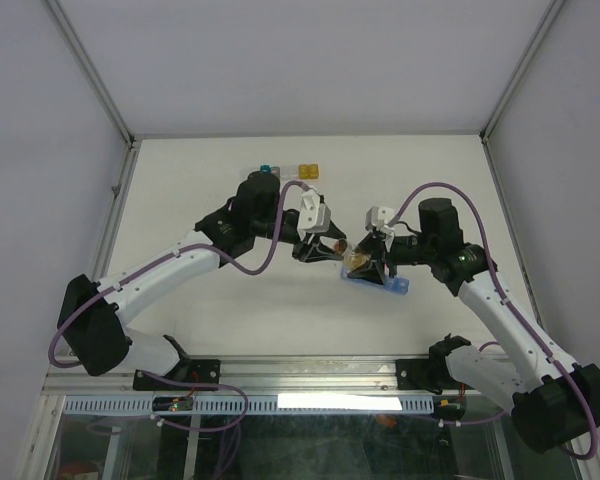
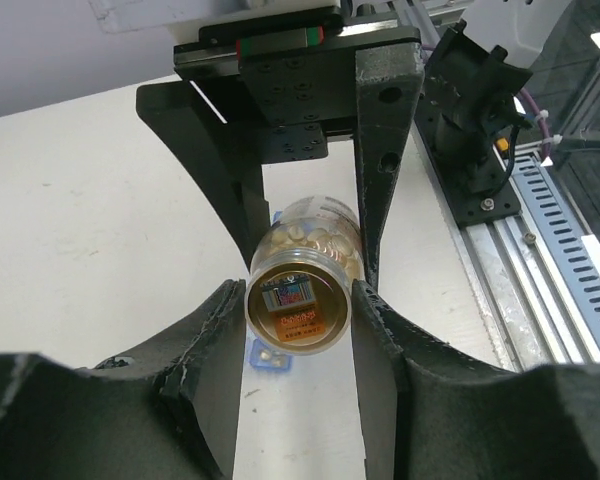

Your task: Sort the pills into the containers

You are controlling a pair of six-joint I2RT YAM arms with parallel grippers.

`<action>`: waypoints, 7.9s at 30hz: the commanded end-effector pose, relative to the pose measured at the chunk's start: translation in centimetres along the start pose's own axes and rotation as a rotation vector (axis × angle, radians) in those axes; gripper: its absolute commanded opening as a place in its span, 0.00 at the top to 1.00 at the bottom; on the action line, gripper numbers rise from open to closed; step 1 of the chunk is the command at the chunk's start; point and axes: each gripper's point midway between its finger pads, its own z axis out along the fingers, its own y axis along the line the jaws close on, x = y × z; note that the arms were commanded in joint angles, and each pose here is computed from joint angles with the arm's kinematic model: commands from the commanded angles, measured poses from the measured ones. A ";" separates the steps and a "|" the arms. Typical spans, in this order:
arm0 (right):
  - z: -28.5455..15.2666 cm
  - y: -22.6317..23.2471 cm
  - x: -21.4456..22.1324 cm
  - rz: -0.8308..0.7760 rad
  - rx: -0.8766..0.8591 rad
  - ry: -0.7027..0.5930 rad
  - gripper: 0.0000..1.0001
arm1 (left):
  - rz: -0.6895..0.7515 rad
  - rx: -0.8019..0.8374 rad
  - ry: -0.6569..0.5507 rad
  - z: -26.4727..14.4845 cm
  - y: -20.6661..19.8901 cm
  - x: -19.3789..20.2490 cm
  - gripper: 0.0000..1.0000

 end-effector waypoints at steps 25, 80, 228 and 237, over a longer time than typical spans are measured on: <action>-0.4 -1.2 -2.9 -0.078 0.031 -0.066 1.00 | -0.773 -0.520 -0.256 -3.4 1.6 -3.0 0.27; -0.6 -0.8 -3.1 -0.089 0.015 -0.082 1.00 | -0.157 -0.332 -0.404 -5.9 -1.2 -6.7 0.01; -0.6 -1.1 -2.6 -0.071 0.017 -0.076 1.00 | -0.501 -0.416 -0.178 1.3 1.8 -3.7 0.41; -0.6 -1.1 -2.7 -0.072 0.017 -0.077 1.00 | -0.481 -0.428 -0.152 1.1 1.9 -3.2 0.90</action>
